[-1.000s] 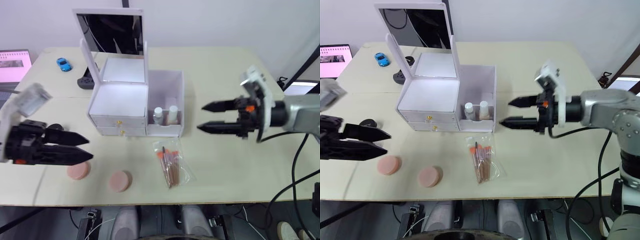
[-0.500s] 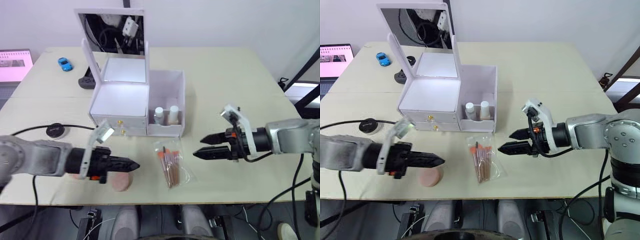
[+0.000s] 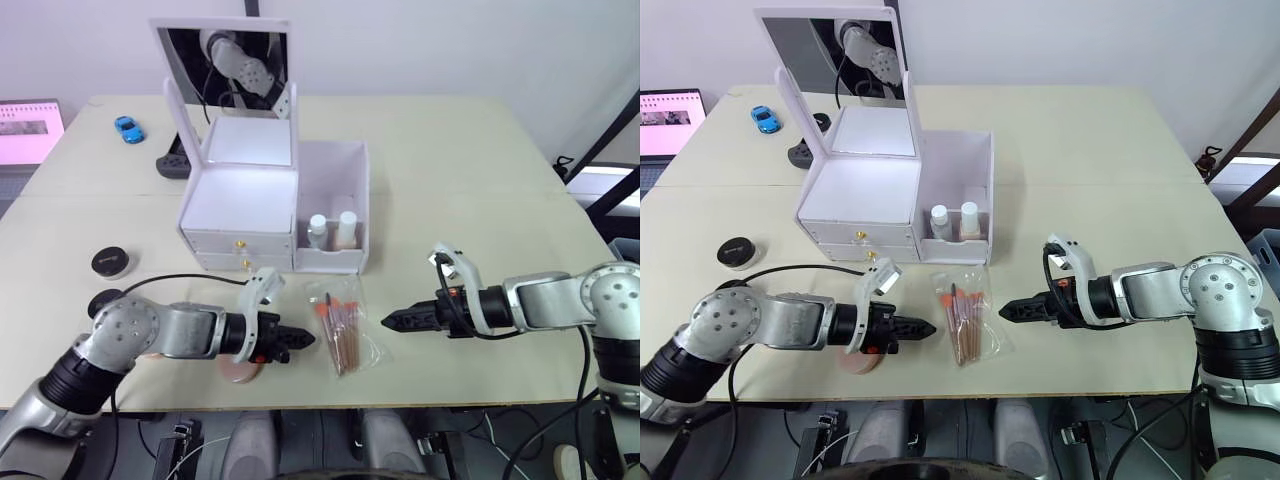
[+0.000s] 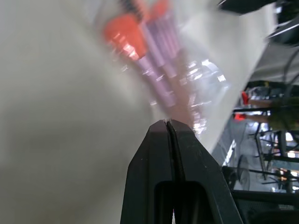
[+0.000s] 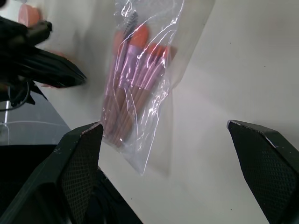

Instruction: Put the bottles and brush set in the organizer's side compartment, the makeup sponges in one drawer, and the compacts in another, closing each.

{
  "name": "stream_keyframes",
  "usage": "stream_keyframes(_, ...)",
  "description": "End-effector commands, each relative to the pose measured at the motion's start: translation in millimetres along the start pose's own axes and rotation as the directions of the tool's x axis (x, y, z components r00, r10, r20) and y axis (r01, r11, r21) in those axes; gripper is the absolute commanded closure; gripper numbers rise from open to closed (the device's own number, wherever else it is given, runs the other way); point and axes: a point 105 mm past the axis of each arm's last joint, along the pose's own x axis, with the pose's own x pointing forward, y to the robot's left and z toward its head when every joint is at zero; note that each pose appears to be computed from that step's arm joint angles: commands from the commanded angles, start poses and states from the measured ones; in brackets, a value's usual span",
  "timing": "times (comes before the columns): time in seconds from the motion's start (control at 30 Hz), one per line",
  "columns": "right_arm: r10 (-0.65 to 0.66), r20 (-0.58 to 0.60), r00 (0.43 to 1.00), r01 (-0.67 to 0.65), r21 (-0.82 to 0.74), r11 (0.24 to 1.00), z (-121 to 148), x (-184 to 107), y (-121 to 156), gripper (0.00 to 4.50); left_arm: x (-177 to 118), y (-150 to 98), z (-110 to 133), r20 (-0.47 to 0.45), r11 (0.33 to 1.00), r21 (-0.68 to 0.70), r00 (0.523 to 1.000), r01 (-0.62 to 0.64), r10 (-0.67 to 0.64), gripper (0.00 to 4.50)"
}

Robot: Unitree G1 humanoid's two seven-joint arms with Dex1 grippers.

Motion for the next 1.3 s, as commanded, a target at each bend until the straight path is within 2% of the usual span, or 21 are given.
stream_keyframes(0.03,0.027,0.019,0.999,-0.028,0.014,1.000,3.2,2.8,3.4,0.00,7.4,0.7,-0.5,-0.002,1.000,0.028,1.000,-0.013,0.013,4.45)
stream_keyframes(0.47,0.117,-0.012,0.993,-0.114,0.144,0.983,-14.2,45.1,1.6,0.00,20.8,-1.5,4.6,0.026,0.999,0.050,0.999,-0.021,0.020,4.45)
stream_keyframes(0.83,0.272,-0.101,0.957,-0.256,0.141,0.956,-13.2,71.8,23.9,0.00,22.8,-0.1,5.2,0.011,0.998,0.064,1.000,-0.019,0.019,4.45)
stream_keyframes(1.0,0.272,-0.131,0.953,-0.254,0.141,0.957,-11.0,72.9,21.1,0.00,23.3,0.0,6.0,0.012,0.998,0.066,1.000,-0.019,0.019,4.45)
stream_keyframes(1.3,0.142,-0.157,0.977,-0.140,0.022,0.990,2.8,40.9,8.0,0.00,12.6,-1.6,8.6,0.049,0.998,0.066,0.999,-0.014,0.011,4.45)
